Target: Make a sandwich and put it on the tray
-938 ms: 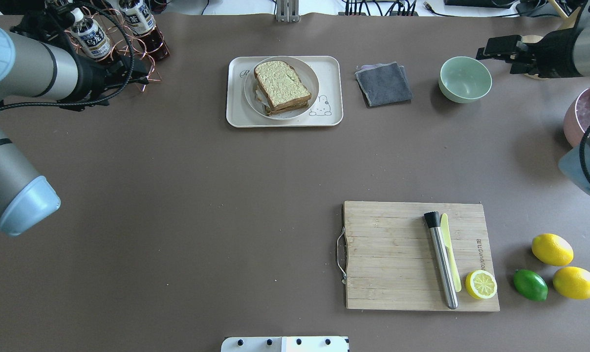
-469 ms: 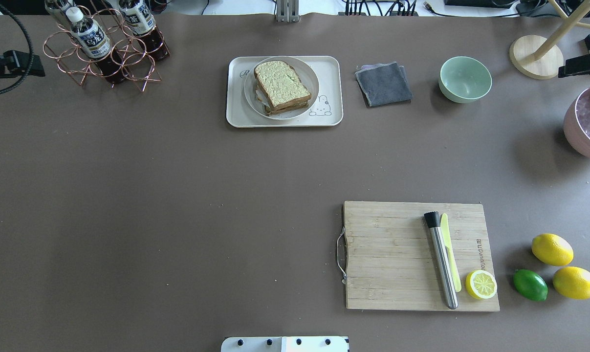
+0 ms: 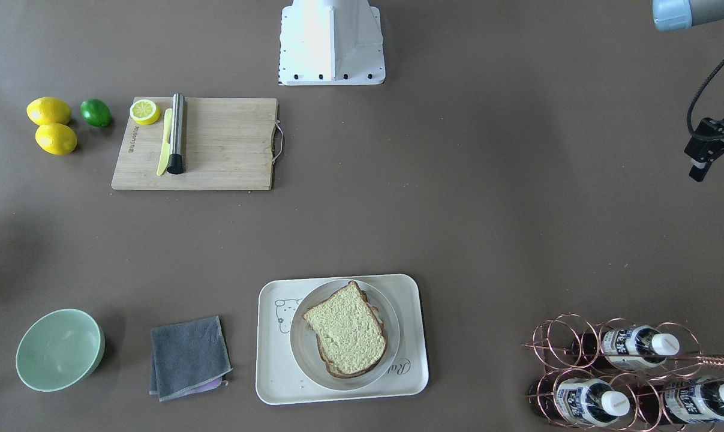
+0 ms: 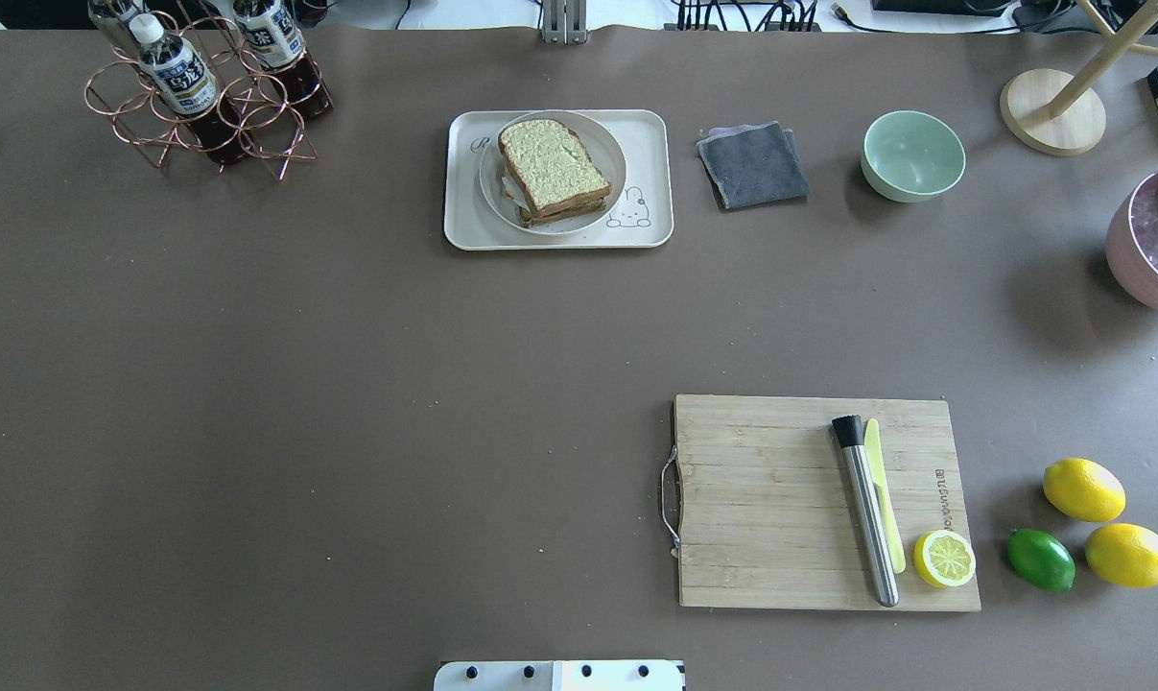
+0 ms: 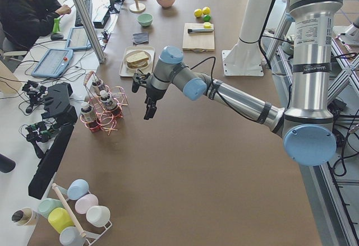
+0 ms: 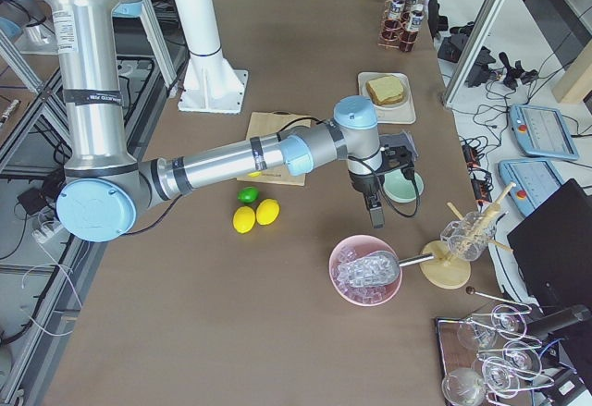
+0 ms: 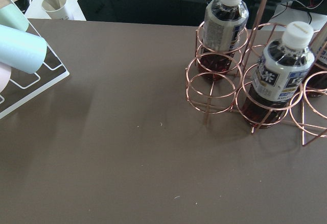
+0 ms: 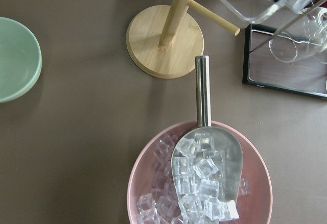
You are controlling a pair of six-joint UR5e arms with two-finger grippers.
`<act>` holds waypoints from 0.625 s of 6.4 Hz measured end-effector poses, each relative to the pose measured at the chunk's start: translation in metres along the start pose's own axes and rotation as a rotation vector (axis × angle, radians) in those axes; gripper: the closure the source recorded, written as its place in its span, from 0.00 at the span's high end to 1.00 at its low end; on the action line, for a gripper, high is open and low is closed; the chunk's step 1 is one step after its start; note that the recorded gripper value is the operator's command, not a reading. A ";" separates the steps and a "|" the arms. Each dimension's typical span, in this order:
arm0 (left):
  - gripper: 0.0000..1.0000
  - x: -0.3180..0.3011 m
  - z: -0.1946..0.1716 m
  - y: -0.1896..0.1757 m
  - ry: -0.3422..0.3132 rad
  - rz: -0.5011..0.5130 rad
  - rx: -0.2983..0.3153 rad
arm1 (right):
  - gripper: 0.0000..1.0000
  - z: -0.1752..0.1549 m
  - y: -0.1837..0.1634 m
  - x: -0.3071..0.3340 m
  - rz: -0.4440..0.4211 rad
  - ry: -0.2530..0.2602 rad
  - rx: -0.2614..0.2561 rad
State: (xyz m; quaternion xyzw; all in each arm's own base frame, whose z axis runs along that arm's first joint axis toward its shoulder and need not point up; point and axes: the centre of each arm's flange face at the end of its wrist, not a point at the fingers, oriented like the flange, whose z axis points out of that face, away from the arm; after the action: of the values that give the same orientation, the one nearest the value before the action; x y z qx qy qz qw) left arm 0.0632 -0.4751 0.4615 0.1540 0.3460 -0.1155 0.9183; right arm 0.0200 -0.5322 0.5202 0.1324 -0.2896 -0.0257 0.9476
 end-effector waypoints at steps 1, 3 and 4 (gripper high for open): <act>0.98 -0.029 0.003 0.012 0.043 -0.013 -0.080 | 0.99 -0.004 0.010 0.022 -0.008 -0.031 -0.074; 0.98 -0.099 0.003 0.046 0.048 0.012 -0.155 | 0.99 -0.003 0.033 0.053 0.015 -0.091 -0.181; 0.98 -0.135 0.000 0.059 0.045 0.027 -0.171 | 0.99 0.004 0.046 0.068 0.034 -0.115 -0.208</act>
State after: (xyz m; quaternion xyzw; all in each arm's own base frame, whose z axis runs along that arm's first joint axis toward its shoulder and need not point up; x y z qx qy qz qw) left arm -0.0174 -0.4067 0.5643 0.0823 0.3731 -0.0695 0.9215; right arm 0.0731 -0.4971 0.5724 0.0266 -0.3412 -0.0471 0.9384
